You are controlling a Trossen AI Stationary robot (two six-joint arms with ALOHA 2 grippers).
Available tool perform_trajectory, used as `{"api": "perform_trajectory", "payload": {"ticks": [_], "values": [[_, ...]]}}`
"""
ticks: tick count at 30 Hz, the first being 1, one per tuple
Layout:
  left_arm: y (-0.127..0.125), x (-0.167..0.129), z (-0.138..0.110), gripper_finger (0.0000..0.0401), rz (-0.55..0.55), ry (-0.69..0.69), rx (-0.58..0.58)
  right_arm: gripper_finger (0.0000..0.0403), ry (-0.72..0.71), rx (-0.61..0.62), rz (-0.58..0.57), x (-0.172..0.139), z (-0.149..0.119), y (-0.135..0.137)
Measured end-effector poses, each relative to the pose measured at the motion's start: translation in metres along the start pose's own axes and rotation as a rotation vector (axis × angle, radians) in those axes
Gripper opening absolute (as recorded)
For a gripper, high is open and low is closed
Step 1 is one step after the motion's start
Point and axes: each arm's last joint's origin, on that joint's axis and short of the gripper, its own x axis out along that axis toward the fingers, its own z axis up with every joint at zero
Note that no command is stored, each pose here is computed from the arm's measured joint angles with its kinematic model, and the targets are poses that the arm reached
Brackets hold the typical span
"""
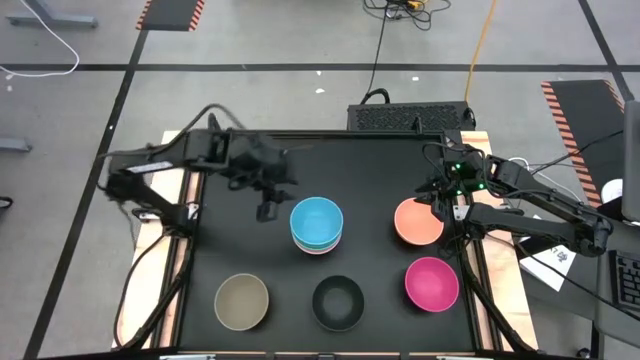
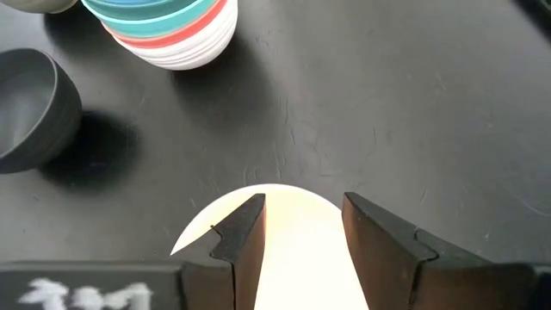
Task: Nest bowls inside each other
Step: Stack the light orange bowl on top of the blue bowl
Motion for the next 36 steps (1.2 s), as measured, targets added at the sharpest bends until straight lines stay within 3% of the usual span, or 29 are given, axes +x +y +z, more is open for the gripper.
{"api": "perform_trajectory", "payload": {"ticks": [7, 11, 15, 22, 27, 32, 36], "values": [[-0.019, -0.004, -0.068, 0.0173, 0.081, -0.150, -0.061, 0.0146, -0.002, -0.001, 0.000, 0.000, 0.000, 0.000], [-0.023, -0.010, -0.104, 0.0173, 0.065, -0.298, -0.089, 0.0146, -0.002, 0.000, 0.000, 0.000, 0.000, 0.000], [-0.023, -0.003, -0.138, 0.0172, 0.052, -0.346, -0.126, 0.0146, -0.002, 0.000, 0.000, 0.000, 0.000, 0.000], [-0.032, 0.022, -0.172, 0.0172, -0.081, -0.351, -0.119, 0.0146, -0.003, -0.001, 0.000, 0.000, 0.000, 0.000], [-0.051, 0.042, -0.183, 0.0172, -0.192, -0.443, -0.047, 0.0146, -0.003, 0.000, 0.000, 0.000, 0.000, 0.000], [-0.051, 0.052, -0.203, 0.0172, -0.072, -0.513, -0.023, 0.0146, -0.003, 0.000, 0.000, 0.000, 0.000, 0.000], [-0.036, 0.052, -0.223, 0.0172, 0.084, -0.532, -0.114, 0.0146, -0.003, 0.000, 0.000, 0.000, 0.000, 0.000]]}}
